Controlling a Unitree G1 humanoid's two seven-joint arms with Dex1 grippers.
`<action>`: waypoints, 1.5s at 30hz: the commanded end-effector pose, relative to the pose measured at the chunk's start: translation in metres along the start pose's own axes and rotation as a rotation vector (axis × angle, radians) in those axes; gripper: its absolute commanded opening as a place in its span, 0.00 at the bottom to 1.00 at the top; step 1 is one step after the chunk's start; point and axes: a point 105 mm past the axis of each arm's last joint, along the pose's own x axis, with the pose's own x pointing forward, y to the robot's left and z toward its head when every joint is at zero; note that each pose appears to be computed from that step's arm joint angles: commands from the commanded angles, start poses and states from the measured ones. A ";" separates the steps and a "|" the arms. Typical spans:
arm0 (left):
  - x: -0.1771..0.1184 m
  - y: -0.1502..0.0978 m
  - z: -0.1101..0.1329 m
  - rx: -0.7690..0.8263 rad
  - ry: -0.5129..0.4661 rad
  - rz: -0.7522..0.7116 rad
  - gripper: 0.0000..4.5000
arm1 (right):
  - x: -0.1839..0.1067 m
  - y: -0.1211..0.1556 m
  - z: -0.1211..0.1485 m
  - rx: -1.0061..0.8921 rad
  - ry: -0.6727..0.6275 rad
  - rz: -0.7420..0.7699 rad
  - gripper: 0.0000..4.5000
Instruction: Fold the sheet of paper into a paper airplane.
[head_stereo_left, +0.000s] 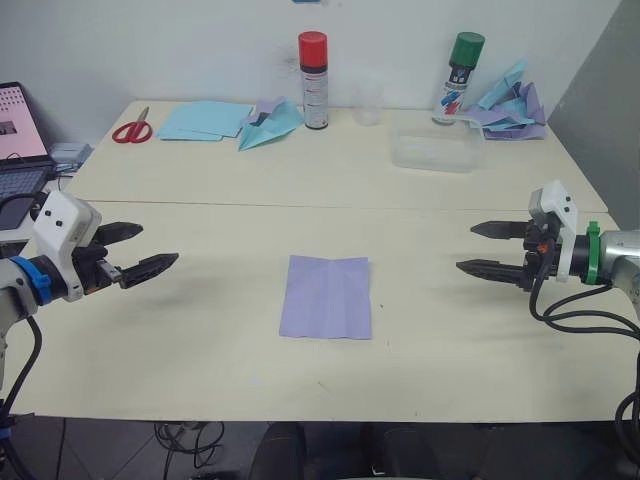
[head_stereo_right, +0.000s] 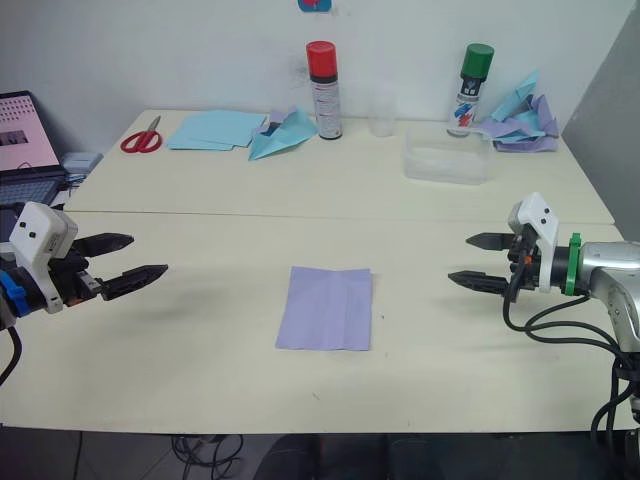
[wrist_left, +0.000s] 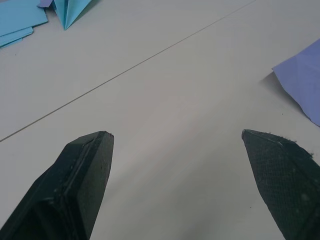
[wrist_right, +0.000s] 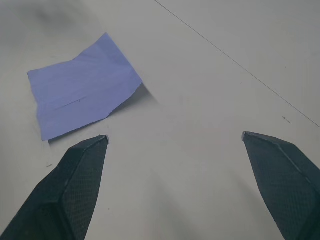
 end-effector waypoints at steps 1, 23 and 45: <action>-0.006 0.008 0.013 0.055 -0.022 0.032 1.00 | -0.008 -0.002 0.012 -0.036 -0.021 -0.023 0.99; 0.014 -0.018 0.035 -0.045 -0.142 -0.090 1.00 | 0.006 0.002 0.008 -0.017 -0.038 -0.026 0.99; 0.128 -0.152 0.003 -0.136 -0.147 -0.368 0.01 | 0.077 0.027 -0.010 0.016 -0.097 -0.067 1.00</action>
